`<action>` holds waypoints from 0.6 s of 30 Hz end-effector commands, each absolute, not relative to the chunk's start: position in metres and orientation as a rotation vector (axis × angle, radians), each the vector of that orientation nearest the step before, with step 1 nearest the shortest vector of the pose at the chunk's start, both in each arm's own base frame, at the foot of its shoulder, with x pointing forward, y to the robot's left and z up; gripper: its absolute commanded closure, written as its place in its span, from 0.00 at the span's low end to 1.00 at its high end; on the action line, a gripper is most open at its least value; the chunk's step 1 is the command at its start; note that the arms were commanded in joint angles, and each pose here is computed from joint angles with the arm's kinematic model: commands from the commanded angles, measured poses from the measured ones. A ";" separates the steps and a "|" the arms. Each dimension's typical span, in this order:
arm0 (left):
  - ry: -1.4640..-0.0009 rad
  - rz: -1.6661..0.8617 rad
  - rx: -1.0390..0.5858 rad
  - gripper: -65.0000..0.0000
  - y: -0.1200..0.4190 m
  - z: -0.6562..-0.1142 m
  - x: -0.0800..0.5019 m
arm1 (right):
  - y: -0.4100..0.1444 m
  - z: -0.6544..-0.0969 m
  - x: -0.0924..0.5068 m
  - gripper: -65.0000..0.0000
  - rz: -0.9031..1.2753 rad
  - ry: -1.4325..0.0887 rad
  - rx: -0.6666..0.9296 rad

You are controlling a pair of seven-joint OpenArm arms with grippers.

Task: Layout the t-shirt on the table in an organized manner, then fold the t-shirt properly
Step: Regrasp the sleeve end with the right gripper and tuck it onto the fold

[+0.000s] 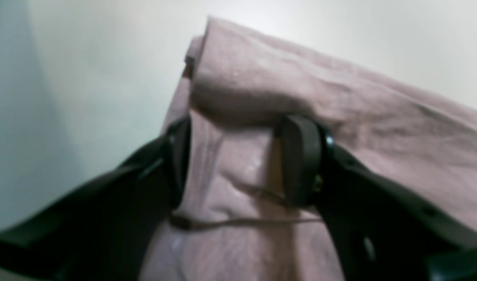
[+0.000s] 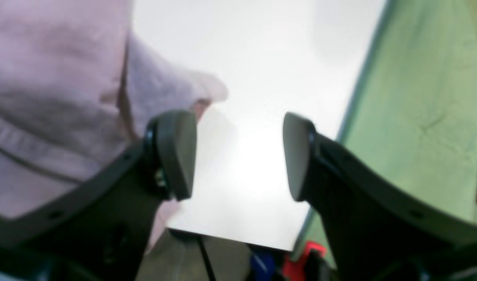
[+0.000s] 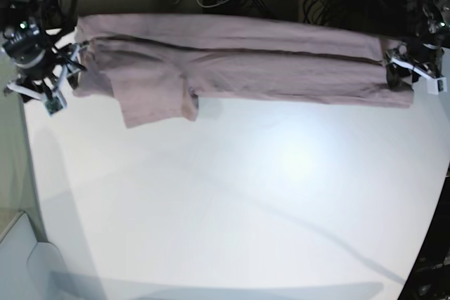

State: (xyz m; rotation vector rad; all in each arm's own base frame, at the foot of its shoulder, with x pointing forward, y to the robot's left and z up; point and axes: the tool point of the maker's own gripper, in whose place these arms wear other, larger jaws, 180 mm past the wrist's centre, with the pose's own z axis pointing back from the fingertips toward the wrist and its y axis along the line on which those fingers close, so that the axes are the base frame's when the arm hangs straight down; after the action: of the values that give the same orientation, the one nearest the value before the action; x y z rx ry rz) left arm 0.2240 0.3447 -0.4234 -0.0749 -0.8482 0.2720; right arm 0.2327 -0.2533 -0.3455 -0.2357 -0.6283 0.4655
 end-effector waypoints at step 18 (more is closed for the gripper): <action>-0.854 0.266 -0.061 0.49 0.350 -0.418 0.225 | -0.160 -0.401 0.321 0.46 0.443 -0.579 0.083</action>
State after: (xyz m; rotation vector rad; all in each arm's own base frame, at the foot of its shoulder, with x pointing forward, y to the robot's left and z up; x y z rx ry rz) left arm 0.2244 0.3442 -0.4236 -0.0762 -0.8490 0.2760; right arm 0.3073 -0.1577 -0.4155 0.0949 -0.5251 0.4440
